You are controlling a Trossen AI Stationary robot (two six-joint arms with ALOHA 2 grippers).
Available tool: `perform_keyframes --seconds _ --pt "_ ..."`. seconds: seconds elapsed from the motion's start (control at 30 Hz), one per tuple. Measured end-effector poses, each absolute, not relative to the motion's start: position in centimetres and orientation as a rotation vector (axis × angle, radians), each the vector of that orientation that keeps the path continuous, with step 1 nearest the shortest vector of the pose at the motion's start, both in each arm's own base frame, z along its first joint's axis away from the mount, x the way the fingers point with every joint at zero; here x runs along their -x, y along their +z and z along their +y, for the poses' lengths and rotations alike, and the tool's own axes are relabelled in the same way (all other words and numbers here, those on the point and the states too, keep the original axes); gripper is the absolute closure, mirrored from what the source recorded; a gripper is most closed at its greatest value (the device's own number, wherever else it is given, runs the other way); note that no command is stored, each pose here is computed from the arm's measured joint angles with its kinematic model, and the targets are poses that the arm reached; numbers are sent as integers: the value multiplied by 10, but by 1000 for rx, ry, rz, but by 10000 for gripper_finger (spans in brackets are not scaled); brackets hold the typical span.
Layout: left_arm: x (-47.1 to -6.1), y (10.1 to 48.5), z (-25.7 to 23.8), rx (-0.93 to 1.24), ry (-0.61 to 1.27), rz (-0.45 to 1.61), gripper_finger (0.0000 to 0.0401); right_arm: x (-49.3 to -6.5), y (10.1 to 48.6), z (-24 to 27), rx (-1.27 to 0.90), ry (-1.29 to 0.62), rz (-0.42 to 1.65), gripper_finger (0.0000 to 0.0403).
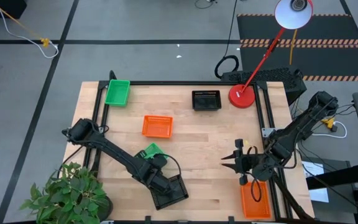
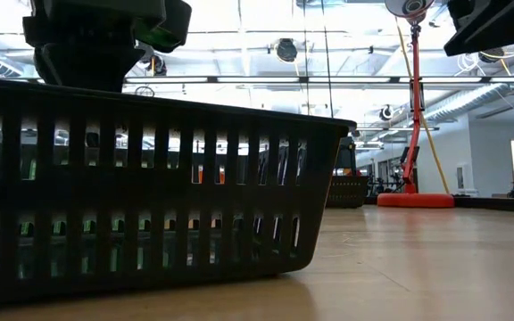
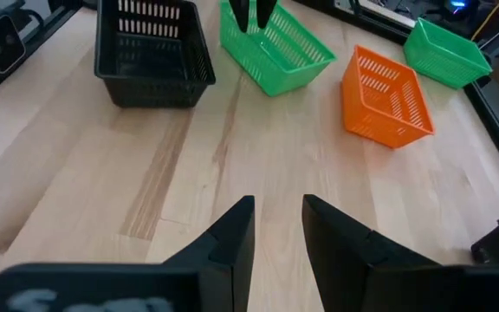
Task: Stack baskets by color
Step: Stack the bottom green bin on top of the top green bin
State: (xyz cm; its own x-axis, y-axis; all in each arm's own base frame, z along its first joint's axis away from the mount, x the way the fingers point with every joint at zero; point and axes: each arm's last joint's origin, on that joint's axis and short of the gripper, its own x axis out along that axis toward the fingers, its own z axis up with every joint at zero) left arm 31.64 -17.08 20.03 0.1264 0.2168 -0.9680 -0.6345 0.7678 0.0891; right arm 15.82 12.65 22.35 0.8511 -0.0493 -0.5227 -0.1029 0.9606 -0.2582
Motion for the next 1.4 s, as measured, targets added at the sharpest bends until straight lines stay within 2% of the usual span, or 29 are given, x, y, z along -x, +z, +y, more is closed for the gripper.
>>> perform_keyframes --seconds 0.23,0.53,0.63,0.73,0.8,1.1,1.4 --pt "-318 199 -170 418 631 1321 270 -161 226 127 305 40 526 307" --pt "-314 180 -154 422 673 1378 275 -161 227 128 305 44 513 307" --pt "-314 178 -151 418 669 1395 306 -161 227 128 311 45 513 307" --pt "-315 180 -146 424 661 1412 361 -161 227 128 312 46 513 307" --pt "-314 188 -142 432 667 1424 387 -161 227 128 325 48 513 307" --pt "-297 247 -112 525 627 1324 393 -161 228 128 336 51 508 307" --pt "-260 296 -64 625 849 1211 393 -161 212 126 368 64 447 307"
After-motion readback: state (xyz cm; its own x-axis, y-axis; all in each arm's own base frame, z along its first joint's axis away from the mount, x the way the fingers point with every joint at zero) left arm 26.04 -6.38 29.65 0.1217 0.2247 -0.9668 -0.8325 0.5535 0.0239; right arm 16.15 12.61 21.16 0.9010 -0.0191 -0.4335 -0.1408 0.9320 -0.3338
